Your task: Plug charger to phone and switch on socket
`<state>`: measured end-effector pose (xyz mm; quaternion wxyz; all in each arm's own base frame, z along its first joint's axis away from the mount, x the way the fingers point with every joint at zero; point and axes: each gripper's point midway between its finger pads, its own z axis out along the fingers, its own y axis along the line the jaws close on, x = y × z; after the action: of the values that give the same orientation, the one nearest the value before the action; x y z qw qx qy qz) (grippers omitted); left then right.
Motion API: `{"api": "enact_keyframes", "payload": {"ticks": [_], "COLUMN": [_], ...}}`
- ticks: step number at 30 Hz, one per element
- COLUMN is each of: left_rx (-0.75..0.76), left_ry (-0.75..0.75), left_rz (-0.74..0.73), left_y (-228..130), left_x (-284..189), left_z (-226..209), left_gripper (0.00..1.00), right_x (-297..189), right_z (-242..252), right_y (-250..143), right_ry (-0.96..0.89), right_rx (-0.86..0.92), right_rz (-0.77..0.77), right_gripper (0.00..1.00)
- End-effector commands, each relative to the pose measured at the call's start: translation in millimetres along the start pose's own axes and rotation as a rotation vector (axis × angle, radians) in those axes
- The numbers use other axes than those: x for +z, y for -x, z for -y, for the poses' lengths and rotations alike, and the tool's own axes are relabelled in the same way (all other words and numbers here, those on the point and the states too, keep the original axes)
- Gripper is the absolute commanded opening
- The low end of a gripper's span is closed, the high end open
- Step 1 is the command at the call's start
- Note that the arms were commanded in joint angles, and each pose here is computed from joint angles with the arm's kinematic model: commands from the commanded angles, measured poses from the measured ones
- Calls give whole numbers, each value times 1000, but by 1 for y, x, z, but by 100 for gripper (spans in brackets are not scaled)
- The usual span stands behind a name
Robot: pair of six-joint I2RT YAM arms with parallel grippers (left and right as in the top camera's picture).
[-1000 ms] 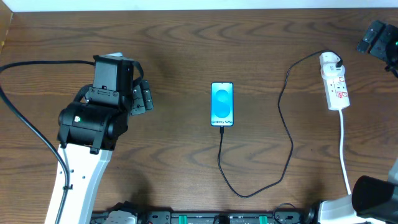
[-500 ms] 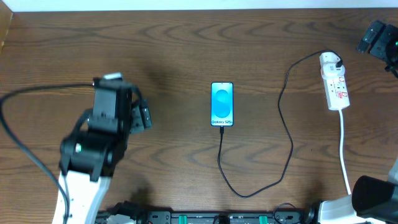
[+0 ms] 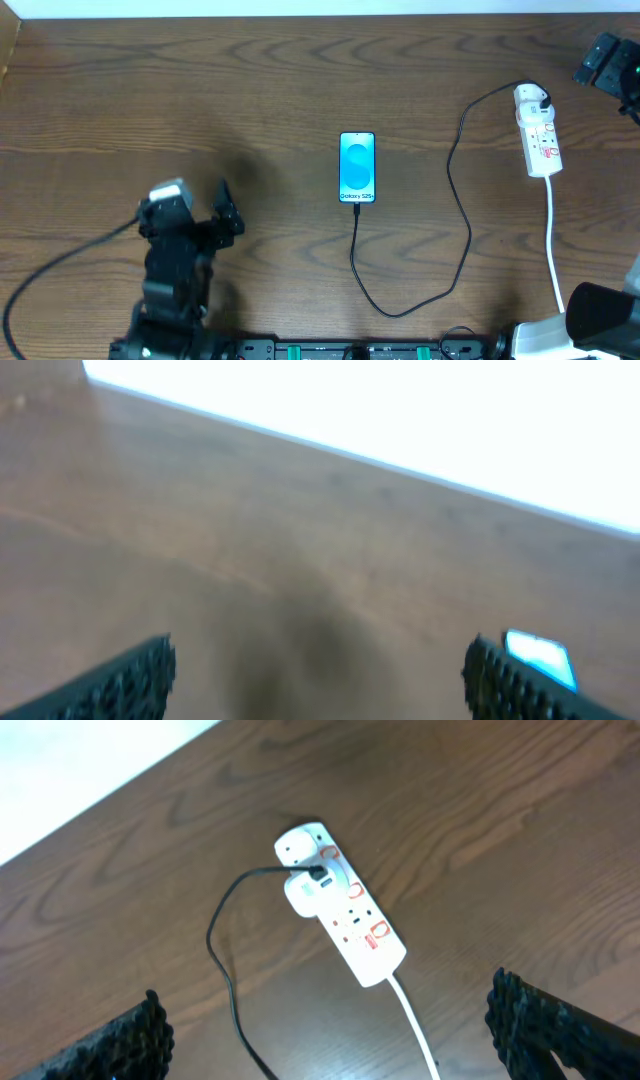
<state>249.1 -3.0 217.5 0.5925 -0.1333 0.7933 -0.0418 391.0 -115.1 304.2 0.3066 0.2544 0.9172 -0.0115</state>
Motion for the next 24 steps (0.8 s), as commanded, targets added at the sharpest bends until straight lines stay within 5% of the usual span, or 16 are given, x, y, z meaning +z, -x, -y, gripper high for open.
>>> {"api": "enact_keyframes", "payload": {"ticks": [1, 11, 24], "left_rx": [-26, -103, -81], "left_ry": [8, 39, 90], "left_rz": [88, 305, 198], "left_y": [-6, -12, -62], "left_x": [-1, -2, 17], "left_z": [-11, -39, -56], "left_gripper": [92, 92, 92], "right_x": [-5, -5, -5], "right_z": [-1, -1, -1], "right_y": [2, 2, 2], "right_ry": [0, 0, 0], "right_rx": [9, 9, 9], "right_rz": [14, 14, 14], "right_gripper": [99, 99, 99]}}
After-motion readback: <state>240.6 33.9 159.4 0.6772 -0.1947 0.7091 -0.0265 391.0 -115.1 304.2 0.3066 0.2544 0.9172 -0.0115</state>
